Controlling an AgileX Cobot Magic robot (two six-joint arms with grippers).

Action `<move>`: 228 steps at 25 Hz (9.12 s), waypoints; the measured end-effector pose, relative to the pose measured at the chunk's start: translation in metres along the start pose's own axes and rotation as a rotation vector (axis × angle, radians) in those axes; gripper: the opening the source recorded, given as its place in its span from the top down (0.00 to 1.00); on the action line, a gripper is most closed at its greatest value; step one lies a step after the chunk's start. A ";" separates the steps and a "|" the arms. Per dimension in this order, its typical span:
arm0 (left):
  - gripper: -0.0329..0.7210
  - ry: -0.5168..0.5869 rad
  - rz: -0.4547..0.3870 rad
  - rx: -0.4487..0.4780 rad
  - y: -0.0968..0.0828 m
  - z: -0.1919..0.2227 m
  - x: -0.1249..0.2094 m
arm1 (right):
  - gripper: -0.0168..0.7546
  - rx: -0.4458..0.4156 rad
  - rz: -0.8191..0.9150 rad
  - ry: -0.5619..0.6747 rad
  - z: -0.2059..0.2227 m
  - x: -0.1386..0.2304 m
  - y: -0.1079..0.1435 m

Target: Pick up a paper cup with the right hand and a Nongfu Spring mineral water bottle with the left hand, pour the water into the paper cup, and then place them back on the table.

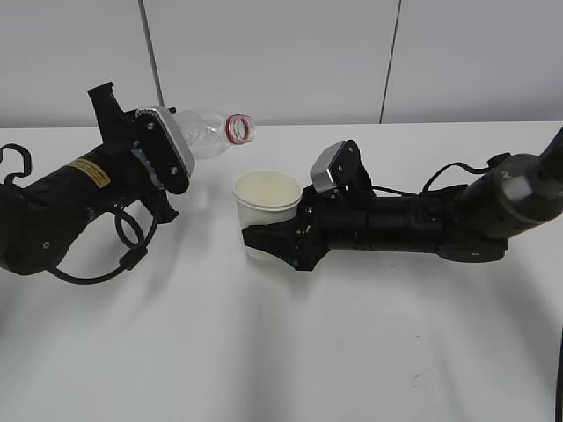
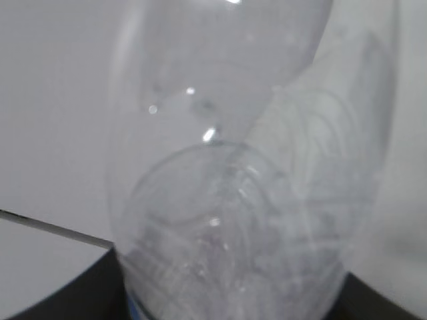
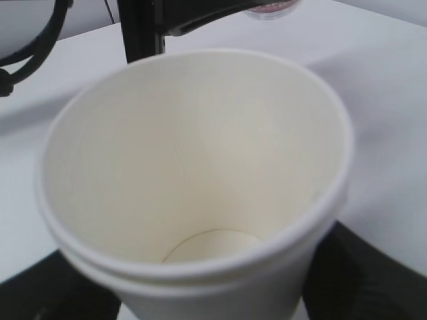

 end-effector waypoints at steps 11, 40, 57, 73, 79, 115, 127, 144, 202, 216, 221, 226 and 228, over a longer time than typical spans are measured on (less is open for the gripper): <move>0.48 -0.015 0.160 -0.027 0.002 0.000 -0.002 | 0.30 0.002 -0.005 -0.004 0.001 -0.001 -0.001; 0.49 -0.047 0.340 -0.126 0.011 -0.001 -0.007 | 0.30 -0.002 -0.009 -0.003 0.001 -0.002 -0.002; 0.49 -0.042 0.389 -0.130 0.012 -0.001 -0.007 | 0.30 -0.002 -0.009 0.002 0.001 -0.001 -0.002; 0.49 -0.036 0.398 -0.134 0.012 -0.001 -0.006 | 0.30 -0.001 -0.011 0.012 0.001 0.000 -0.002; 0.49 -0.037 0.400 -0.136 0.012 -0.001 -0.006 | 0.30 -0.002 -0.013 0.015 0.001 0.000 -0.002; 0.49 -0.011 0.382 -0.155 0.015 -0.001 -0.004 | 0.30 -0.002 -0.014 0.021 0.001 0.001 -0.002; 0.49 -0.006 0.334 -0.160 0.016 -0.001 -0.003 | 0.30 -0.001 -0.014 0.022 0.001 0.001 -0.002; 0.49 0.049 -0.141 -0.229 0.013 -0.002 -0.006 | 0.30 0.051 0.001 0.023 0.001 0.001 -0.007; 0.49 0.064 -1.172 -0.188 -0.024 0.005 0.021 | 0.30 0.732 0.161 0.126 -0.043 0.049 -0.085; 0.49 0.060 -1.169 -0.184 -0.024 0.005 0.021 | 0.30 0.733 0.154 0.082 -0.039 0.058 -0.084; 0.49 0.060 -1.168 -0.183 -0.024 0.005 0.021 | 0.30 0.734 0.153 0.080 -0.039 0.058 -0.084; 0.49 0.060 -1.168 -0.182 -0.024 0.005 0.020 | 0.30 0.734 0.153 0.081 -0.039 0.058 -0.084; 0.49 0.060 -1.168 -0.182 -0.024 0.005 0.020 | 0.25 0.734 0.153 0.081 -0.039 0.058 -0.084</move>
Point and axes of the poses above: a point on each arm's last joint axis where the gripper is mounted, z pointing out along that axis toward the gripper, y along the wrist's bending axis when the last joint is at zero, x = y × z, the point moved 1 cm from there along z, pointing out along that axis toward the gripper, and after that the axes turned 12 degrees about -z, right-handed, at the moved point
